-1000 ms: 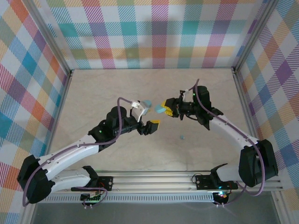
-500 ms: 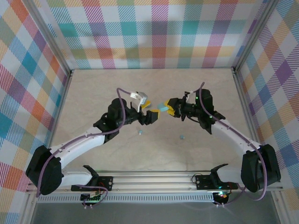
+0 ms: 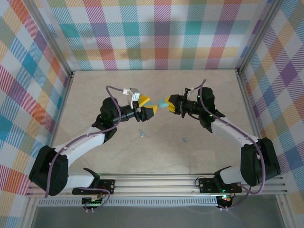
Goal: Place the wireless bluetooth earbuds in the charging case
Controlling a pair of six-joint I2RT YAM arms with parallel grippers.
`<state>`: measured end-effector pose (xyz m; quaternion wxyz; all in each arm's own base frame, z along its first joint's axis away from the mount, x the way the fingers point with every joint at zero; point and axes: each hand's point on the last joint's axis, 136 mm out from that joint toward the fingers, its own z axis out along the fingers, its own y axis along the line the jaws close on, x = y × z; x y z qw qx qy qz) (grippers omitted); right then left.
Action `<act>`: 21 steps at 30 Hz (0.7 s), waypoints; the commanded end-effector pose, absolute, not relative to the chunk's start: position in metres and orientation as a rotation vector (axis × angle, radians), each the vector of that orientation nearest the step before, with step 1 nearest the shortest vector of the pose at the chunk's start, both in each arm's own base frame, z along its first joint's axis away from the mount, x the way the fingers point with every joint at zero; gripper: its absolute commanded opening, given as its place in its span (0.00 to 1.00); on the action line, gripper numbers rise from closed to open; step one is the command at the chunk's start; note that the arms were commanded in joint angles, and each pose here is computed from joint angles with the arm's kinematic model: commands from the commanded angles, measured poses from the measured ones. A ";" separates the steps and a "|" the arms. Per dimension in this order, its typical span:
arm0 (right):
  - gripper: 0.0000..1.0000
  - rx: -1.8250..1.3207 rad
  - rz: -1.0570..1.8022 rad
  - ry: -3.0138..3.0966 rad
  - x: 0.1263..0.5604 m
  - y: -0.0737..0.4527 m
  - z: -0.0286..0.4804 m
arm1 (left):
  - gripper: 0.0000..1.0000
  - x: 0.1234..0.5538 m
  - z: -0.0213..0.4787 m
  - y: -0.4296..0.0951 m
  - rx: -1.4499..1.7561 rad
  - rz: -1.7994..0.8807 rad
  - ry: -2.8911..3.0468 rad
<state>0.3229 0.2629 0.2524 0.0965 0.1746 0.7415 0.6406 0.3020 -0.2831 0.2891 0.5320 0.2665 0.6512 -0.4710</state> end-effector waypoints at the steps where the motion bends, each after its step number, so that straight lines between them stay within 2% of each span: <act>1: 0.19 0.432 1.951 2.078 0.324 0.264 0.283 | 0.80 0.298 0.291 -0.285 0.621 -1.193 1.489; 8: 0.19 0.427 1.985 2.057 0.318 0.272 0.291 | 0.75 0.303 0.300 -0.294 0.582 -1.296 1.429; 17: 0.18 0.482 2.034 2.029 0.313 0.275 0.298 | 0.72 0.301 0.290 -0.308 0.645 -1.238 1.476; 21: 0.18 0.483 2.045 2.037 0.310 0.277 0.299 | 0.66 0.301 0.294 -0.309 0.654 -1.237 1.464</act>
